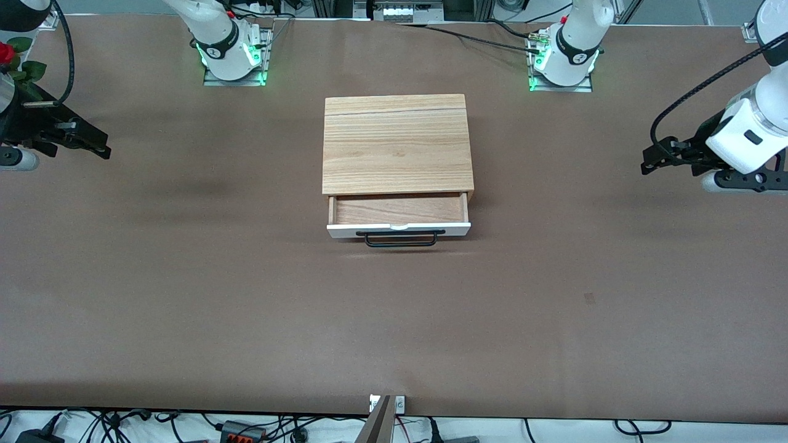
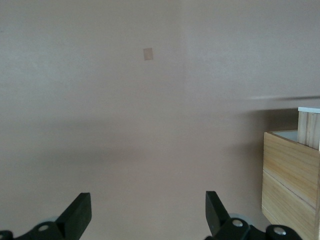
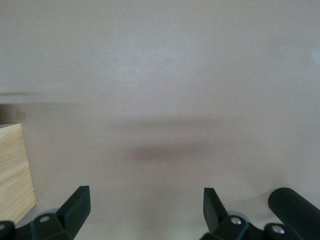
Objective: Pull top drawer with both arms simultaneously
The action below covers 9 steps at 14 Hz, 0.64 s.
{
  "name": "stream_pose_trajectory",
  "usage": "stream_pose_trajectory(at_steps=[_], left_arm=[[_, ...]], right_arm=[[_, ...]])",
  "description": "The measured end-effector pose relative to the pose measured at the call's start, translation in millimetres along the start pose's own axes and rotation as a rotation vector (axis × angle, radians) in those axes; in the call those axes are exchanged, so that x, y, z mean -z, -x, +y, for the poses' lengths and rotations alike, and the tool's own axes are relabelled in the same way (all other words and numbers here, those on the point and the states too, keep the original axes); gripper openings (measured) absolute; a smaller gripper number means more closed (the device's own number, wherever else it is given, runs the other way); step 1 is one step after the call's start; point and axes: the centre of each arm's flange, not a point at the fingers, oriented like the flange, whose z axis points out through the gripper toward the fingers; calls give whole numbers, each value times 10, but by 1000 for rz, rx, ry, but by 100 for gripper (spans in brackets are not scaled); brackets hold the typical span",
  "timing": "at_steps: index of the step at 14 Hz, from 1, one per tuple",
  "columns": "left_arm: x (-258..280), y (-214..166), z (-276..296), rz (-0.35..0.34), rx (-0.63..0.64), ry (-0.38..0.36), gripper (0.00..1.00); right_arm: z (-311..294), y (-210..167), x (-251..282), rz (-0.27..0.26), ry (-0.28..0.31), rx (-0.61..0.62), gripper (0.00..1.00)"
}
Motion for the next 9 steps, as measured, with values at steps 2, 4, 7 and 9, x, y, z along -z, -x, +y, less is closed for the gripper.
stream_pose_trajectory(at_steps=[2,4,7,9], left_arm=[[-36,78,-3,12,1,-2,100],[-49,108,-5,14,2,-3,100],[-83,115,-6,6,2,-3,100],[-93,118,-2,3,1,-3,100]], right_arm=[[0,-3,-6,-1,0,-8,100],[-2,-5,-11,-2,-1,-11,100],[-13,-6,-14,-3,-15,-17,100],[-16,-7,-15,-4,-24,-20,100]])
